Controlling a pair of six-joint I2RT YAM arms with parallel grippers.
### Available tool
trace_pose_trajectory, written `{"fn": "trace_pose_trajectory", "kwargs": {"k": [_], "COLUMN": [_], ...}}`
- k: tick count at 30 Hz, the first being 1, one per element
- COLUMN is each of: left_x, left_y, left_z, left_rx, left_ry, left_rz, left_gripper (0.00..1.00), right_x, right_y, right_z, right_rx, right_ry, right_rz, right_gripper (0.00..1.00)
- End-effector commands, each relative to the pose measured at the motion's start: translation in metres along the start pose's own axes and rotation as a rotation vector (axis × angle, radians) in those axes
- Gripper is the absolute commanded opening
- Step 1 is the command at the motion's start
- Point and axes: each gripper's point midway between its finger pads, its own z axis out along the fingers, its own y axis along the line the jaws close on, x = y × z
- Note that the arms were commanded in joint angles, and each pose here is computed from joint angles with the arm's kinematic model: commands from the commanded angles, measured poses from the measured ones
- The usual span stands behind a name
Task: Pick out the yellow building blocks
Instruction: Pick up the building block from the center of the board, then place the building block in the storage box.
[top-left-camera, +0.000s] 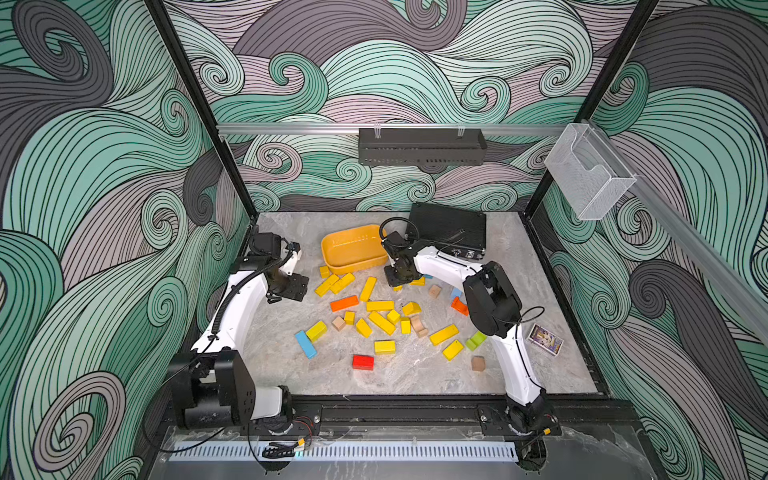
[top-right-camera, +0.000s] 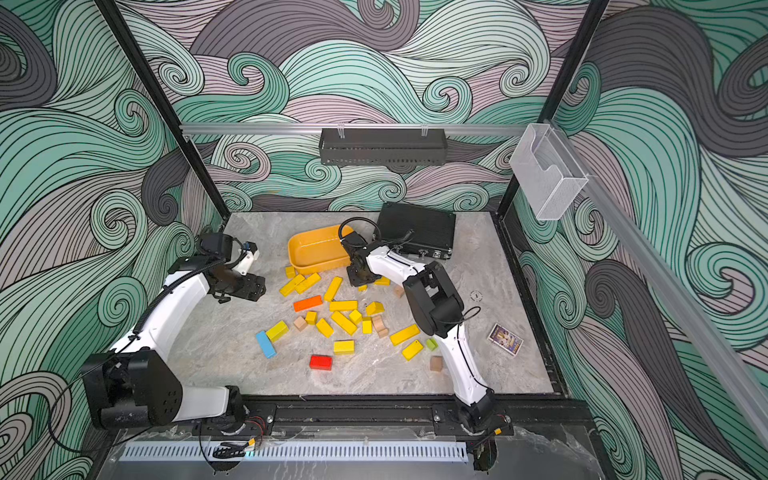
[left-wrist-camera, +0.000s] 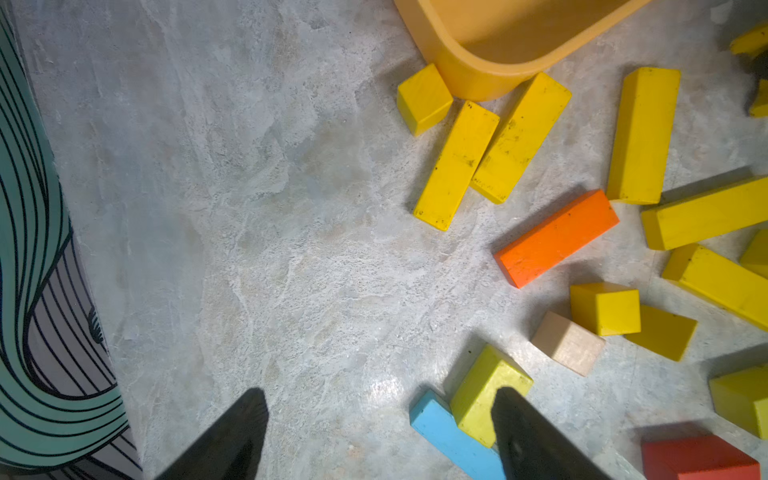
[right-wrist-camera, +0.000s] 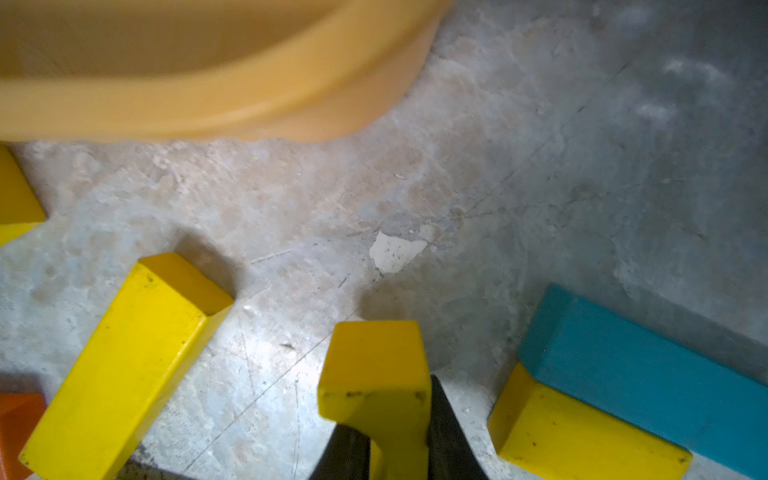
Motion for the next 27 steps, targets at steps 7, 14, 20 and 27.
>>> {"fn": "trace_pose_trajectory", "kwargs": {"k": [7,14,20,27], "left_x": [-0.005,-0.006,-0.007,-0.013], "left_y": [0.0,0.002,0.004,-0.004], "left_z": [-0.009,-0.009,-0.007,-0.004], "left_rx": [0.01,0.004,-0.004,0.054], "left_ry": [-0.015,-0.014,0.001,0.001], "left_rz": [-0.012,-0.013,-0.002,0.04], "left_gripper": [0.86,0.86,0.86,0.86], "right_x": [-0.001,-0.032,-0.075,-0.129], "right_y": [0.006,0.031,0.051,0.067], "right_z": [-0.035,-0.087,-0.118,-0.097], "right_rx": [-0.042,-0.182,-0.261,-0.28], "right_ry": [-0.017,-0.131,-0.256,-0.346], "right_rz": [-0.078,-0.102,-0.13,-0.165], "right_gripper": [0.03,0.0,0.0,0.0]}}
